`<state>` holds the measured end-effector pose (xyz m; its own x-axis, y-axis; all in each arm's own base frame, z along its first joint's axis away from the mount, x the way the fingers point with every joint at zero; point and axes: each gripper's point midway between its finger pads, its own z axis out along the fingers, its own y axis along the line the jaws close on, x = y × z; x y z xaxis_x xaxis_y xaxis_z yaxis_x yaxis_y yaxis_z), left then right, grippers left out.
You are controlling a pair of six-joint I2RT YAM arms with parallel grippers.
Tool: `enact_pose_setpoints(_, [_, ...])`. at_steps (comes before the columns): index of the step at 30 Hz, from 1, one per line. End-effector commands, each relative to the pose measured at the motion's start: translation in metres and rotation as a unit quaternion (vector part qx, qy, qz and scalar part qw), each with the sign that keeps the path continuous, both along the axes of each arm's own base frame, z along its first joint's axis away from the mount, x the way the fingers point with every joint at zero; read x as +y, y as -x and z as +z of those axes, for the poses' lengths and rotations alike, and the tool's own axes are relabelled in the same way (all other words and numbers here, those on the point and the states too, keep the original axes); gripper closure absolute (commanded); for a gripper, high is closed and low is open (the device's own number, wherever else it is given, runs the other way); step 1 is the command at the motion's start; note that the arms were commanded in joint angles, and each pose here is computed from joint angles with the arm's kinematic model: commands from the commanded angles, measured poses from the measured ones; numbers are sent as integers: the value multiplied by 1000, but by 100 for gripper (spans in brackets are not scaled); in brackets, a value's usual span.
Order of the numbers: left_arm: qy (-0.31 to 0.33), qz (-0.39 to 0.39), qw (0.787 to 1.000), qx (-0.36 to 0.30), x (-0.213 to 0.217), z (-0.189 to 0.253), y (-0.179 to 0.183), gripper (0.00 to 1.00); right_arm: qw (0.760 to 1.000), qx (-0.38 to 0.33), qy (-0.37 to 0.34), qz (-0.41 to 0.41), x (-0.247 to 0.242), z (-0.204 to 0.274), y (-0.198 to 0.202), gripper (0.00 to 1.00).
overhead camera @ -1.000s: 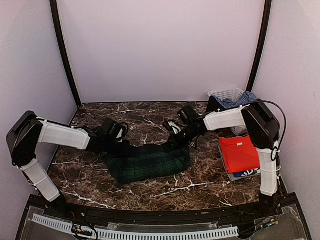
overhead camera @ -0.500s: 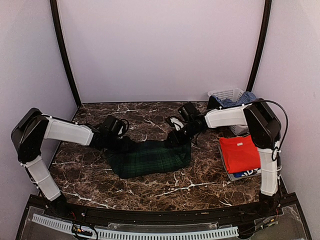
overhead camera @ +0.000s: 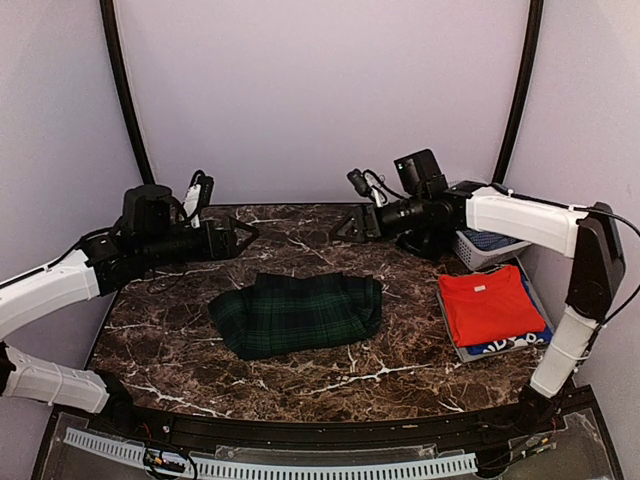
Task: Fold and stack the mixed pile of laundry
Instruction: Fold the rectangle-folded skirt at the center of the board, then smooth out the square-folded skirt at the center of the board.
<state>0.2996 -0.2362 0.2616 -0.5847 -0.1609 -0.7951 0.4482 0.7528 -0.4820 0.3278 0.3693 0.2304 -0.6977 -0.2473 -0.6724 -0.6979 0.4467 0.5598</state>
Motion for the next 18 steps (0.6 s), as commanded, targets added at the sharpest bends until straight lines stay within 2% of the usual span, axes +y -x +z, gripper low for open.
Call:
enact_pose_setpoints(1, [39, -89, 991, 96, -34, -48, 21, 1, 988, 112, -63, 81, 38, -20, 53, 26])
enact_pose_setpoints(4, [84, -128, 981, 118, -58, -64, 29, 1, 979, 159, -71, 105, 60, -43, 72, 28])
enact_pose_setpoints(8, [108, -134, 973, 151, -72, -95, 25, 1, 968, 210, -91, 106, 74, -75, 76, 28])
enact_pose_setpoints(12, [109, -132, 965, 199, -80, -135, 19, 1, 959, 260, -81, 82, 64, -121, 67, 28])
enact_pose_setpoints(18, [97, -69, 952, 281, -52, -212, 14, 1, 945, 323, -47, 34, 22, -190, 69, 31])
